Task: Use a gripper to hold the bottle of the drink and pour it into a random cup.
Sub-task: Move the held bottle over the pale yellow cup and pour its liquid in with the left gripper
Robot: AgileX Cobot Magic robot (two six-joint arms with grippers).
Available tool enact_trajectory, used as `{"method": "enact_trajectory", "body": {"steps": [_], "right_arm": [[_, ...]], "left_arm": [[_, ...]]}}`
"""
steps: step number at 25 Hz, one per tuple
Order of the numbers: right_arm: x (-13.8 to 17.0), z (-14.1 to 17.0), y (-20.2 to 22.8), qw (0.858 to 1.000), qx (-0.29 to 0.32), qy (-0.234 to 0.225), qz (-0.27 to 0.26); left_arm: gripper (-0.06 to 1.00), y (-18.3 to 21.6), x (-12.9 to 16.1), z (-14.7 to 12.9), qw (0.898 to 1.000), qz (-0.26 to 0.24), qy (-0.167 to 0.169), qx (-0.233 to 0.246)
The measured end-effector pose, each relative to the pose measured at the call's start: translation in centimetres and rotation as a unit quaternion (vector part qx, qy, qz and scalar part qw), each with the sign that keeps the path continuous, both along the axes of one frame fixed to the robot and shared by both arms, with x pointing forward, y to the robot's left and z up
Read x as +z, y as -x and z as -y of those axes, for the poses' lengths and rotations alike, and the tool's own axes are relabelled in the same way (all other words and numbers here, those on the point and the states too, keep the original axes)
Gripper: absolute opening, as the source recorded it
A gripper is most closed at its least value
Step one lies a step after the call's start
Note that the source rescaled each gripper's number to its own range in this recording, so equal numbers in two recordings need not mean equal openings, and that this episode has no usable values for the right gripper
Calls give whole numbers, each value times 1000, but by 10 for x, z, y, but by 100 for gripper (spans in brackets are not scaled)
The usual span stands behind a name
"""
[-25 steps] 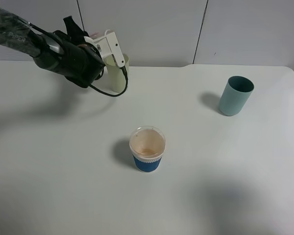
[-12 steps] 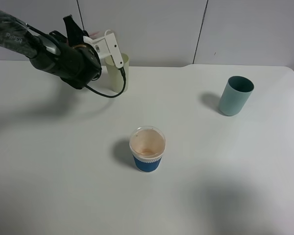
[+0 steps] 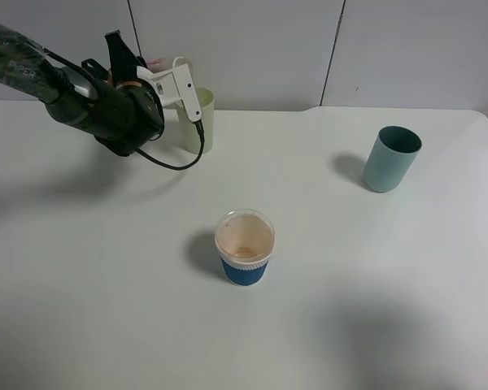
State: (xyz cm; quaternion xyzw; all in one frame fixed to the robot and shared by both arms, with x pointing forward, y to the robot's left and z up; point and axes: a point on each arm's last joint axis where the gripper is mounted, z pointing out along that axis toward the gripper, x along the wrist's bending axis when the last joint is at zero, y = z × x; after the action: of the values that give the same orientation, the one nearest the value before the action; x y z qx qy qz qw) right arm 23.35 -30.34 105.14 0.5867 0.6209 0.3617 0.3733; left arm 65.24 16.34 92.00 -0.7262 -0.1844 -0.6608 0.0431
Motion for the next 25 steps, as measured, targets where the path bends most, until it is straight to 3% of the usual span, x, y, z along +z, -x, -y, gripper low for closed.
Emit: {"method": "enact_trajectory", "body": {"steps": [25], "right_arm": [[0,0,0,1000,0,0,0]], "left_arm": [[0,-1,5,0,1000,24,-18,-2]]}}
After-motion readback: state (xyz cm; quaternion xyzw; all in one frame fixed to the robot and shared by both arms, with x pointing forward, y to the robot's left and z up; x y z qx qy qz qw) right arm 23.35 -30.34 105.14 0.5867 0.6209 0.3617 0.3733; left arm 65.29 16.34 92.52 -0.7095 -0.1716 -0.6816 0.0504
